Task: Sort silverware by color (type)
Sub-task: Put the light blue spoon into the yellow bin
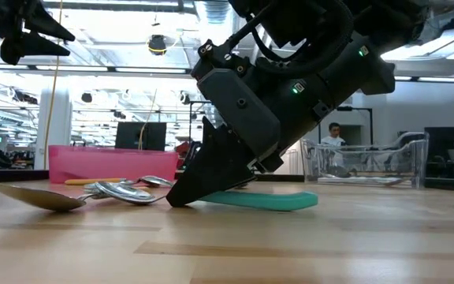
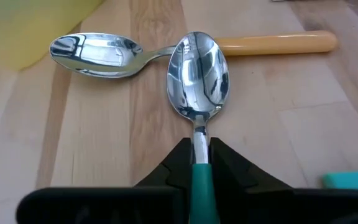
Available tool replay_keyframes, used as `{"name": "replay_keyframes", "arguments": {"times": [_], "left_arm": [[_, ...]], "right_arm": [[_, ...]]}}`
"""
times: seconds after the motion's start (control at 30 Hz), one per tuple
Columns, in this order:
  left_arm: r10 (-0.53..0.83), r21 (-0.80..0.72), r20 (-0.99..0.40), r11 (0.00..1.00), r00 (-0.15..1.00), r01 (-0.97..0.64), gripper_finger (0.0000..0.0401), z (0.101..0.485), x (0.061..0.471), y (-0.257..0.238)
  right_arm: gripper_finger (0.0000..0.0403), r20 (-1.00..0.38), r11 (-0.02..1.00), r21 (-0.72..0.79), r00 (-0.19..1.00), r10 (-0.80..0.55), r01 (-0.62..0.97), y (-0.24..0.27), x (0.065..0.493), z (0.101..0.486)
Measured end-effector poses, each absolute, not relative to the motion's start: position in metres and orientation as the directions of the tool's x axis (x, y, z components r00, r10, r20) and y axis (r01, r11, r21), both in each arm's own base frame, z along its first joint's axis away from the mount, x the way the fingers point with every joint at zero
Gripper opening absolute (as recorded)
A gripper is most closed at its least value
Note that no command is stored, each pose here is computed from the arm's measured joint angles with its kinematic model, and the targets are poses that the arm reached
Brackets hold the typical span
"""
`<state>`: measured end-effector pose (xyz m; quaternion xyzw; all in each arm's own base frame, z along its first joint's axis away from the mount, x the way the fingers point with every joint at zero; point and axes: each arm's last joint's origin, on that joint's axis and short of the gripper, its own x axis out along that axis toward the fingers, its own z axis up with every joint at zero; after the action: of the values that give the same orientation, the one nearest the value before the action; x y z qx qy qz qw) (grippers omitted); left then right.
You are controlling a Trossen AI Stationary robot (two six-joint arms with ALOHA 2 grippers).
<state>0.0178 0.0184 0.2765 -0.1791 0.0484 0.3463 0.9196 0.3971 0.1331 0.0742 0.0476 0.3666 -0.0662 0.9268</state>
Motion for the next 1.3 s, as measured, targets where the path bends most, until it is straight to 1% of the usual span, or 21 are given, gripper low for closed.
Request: {"name": "replay_keyframes", "arguments": {"times": [0.13,0.3,0.5,0.63,0.73,1.03,1.3], "left_arm": [[0.62,-0.296,-0.213,0.696,0.756,-0.654,0.0205,0.277,0.018,0.018],[0.619,-0.296,-0.213,0.696,0.756,-0.654,0.0205,0.277,0.018,0.018],[0.619,-0.296,-0.213,0.696,0.756,-0.654,0.0205,0.277,0.018,0.018],[0.62,-0.296,-0.213,0.696,0.756,-0.654,0.0205,0.277,0.018,0.018],[0.62,-0.296,-0.213,0.696,0.755,-0.654,0.0205,0.277,0.018,0.018],[0.62,-0.296,-0.213,0.696,0.756,-0.654,0.0205,0.277,0.018,0.018],[0.62,-0.296,-0.213,0.696,0.755,-0.654,0.0205,0.277,0.018,0.018]], "right_arm": [[0.0065,-0.672,0.981,0.055,0.734,-0.1,0.184,0.133,0.397,0.079],[0.0064,-0.65,0.982,0.054,0.753,-0.104,0.183,0.131,0.397,0.095],[0.0064,-0.617,0.968,-0.013,0.76,-0.204,0.249,0.126,0.394,0.113],[0.0064,-0.564,0.966,0.005,0.798,-0.212,0.26,0.124,0.396,0.132],[0.0064,-0.542,0.967,-0.001,0.812,-0.215,0.255,0.124,0.397,0.137],[0.0064,-0.358,0.971,0.074,0.915,-0.186,0.226,0.128,0.407,0.16],[0.0064,-0.19,0.974,0.15,0.972,-0.141,0.17,0.131,0.413,0.179]]}}
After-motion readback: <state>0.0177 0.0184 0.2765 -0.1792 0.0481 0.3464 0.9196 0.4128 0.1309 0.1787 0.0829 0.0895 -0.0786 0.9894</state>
